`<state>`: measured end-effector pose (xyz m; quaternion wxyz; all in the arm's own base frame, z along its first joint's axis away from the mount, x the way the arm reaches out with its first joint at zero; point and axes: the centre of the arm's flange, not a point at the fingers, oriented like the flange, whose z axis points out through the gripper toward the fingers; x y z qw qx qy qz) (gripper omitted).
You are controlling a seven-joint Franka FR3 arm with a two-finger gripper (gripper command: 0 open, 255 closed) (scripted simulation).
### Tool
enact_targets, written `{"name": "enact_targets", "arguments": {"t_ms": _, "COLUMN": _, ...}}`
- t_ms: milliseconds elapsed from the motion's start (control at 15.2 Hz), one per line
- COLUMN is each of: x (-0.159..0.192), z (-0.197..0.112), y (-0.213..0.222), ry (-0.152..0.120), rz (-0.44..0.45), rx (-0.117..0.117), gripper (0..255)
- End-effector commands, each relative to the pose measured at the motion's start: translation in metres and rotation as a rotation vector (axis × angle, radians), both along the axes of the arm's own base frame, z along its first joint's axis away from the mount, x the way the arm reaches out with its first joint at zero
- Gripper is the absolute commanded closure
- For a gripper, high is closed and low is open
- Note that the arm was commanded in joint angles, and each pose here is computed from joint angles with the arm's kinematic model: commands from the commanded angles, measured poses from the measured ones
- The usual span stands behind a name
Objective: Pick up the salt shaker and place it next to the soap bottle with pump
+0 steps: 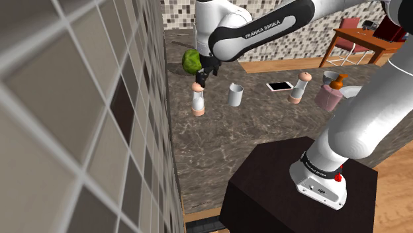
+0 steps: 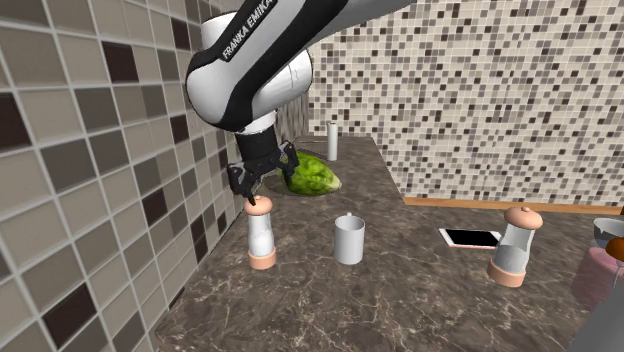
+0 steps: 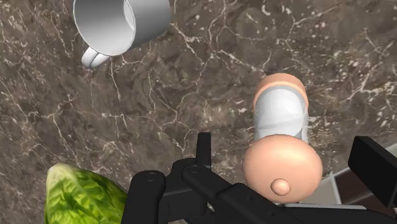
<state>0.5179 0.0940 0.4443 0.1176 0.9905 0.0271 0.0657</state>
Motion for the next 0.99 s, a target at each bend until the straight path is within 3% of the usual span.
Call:
{"name": "enact_targets", "arguments": {"t_ms": 0, "x": 0.019, "z": -0.012, "y": 0.013, "ry": -0.013, "rz": 0.011, "rx": -0.014, "gripper": 0}}
{"name": "enact_targets", "arguments": {"t_ms": 132, "x": 0.039, "z": -0.023, "y": 0.024, "ry": -0.026, "rz": 0.021, "rx": -0.029, "gripper": 0}}
{"name": "enact_targets", "arguments": {"t_ms": 660, "x": 0.046, "z": -0.061, "y": 0.014, "ry": -0.026, "rz": 0.021, "rx": -0.029, "gripper": 0}}
{"name": "enact_targets", "arguments": {"t_ms": 924, "x": 0.046, "z": -0.061, "y": 0.014, "ry": -0.026, "rz": 0.021, "rx": -0.029, "gripper": 0}}
